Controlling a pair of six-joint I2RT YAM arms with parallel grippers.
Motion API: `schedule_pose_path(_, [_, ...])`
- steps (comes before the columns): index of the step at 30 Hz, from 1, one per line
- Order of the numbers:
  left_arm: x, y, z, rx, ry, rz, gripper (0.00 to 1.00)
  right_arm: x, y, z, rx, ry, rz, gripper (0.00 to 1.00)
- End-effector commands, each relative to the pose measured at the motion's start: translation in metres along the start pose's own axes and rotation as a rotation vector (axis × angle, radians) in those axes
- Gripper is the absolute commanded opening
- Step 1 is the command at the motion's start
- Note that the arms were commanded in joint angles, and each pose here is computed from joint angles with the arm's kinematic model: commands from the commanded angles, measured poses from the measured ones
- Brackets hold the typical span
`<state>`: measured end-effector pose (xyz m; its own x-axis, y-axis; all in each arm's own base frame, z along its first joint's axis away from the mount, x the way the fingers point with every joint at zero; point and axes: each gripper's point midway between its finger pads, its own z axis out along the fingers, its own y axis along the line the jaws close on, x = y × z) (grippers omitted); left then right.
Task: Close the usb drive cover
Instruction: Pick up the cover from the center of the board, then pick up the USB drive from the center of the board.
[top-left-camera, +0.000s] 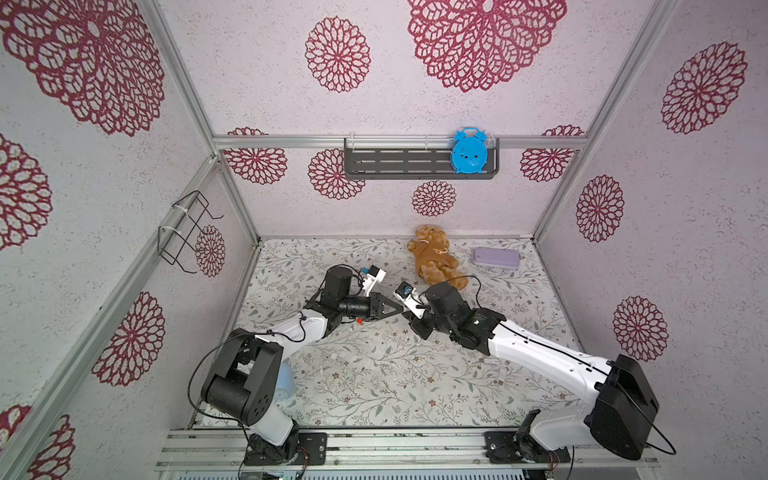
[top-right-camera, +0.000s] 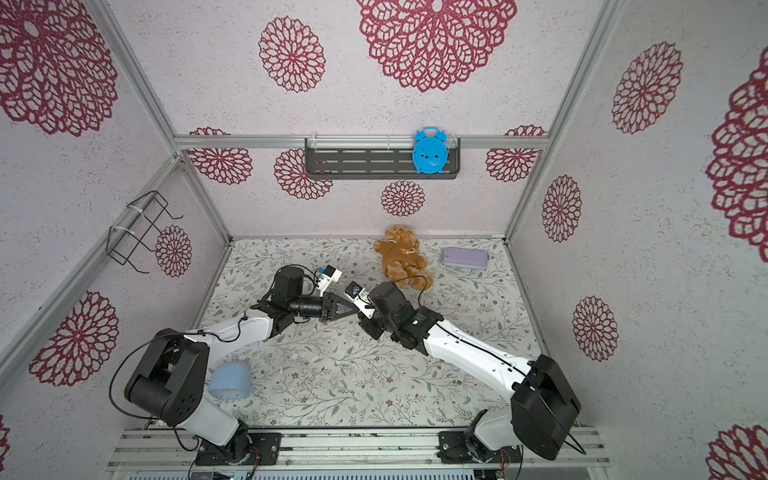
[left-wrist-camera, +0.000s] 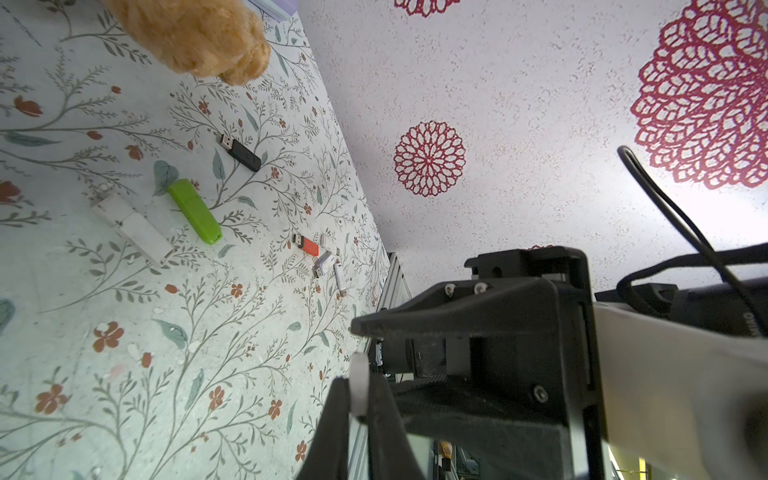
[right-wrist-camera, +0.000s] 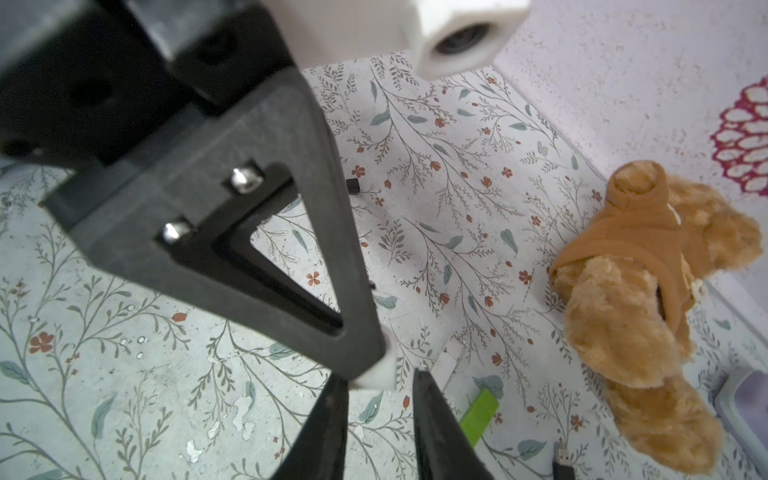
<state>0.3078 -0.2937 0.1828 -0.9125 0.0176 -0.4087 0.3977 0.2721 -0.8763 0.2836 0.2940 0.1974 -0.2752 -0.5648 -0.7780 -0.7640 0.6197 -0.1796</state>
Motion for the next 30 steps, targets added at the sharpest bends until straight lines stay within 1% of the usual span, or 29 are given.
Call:
schedule_pose_path(1, [-0.009,-0.013,-0.001,0.002,-0.022,0.057,0.09,-0.003,-0.037,-0.031,0.121,-0.068,0.129,0.35])
schedule_pose_path(4, [-0.012,-0.013,-0.002,-0.003,-0.032,0.061,0.08,0.016,-0.07,-0.05,0.197,-0.087,0.281,0.36])
schedule_pose_path(6, [-0.014,-0.015,-0.003,-0.007,-0.041,0.066,0.08,0.035,-0.091,-0.061,0.249,-0.074,0.385,0.37])
schedule_pose_path(9, [-0.017,-0.016,-0.005,-0.02,-0.059,0.072,0.08,0.065,-0.116,-0.074,0.321,-0.034,0.525,0.42])
schedule_pose_path(13, [-0.021,-0.019,-0.01,-0.04,-0.089,0.088,0.07,0.112,-0.137,-0.084,0.384,0.064,0.717,0.44])
schedule_pose_path(17, [-0.024,-0.021,-0.014,-0.062,-0.12,0.099,0.07,0.168,-0.141,-0.087,0.402,0.195,0.928,0.46])
schedule_pose_path(20, [-0.025,-0.023,-0.016,-0.067,-0.131,0.103,0.07,0.198,-0.137,-0.089,0.422,0.279,1.033,0.47])
schedule_pose_path(23, [-0.026,-0.024,-0.017,-0.071,-0.14,0.106,0.07,0.213,-0.132,-0.094,0.452,0.308,1.101,0.49])
schedule_pose_path(28, [-0.027,-0.026,-0.02,-0.078,-0.152,0.113,0.07,0.239,-0.127,-0.113,0.58,0.347,1.177,0.5])
schedule_pose_path(30, [-0.028,-0.028,-0.021,-0.079,-0.156,0.117,0.07,0.247,-0.117,-0.11,0.558,0.353,1.209,0.5])
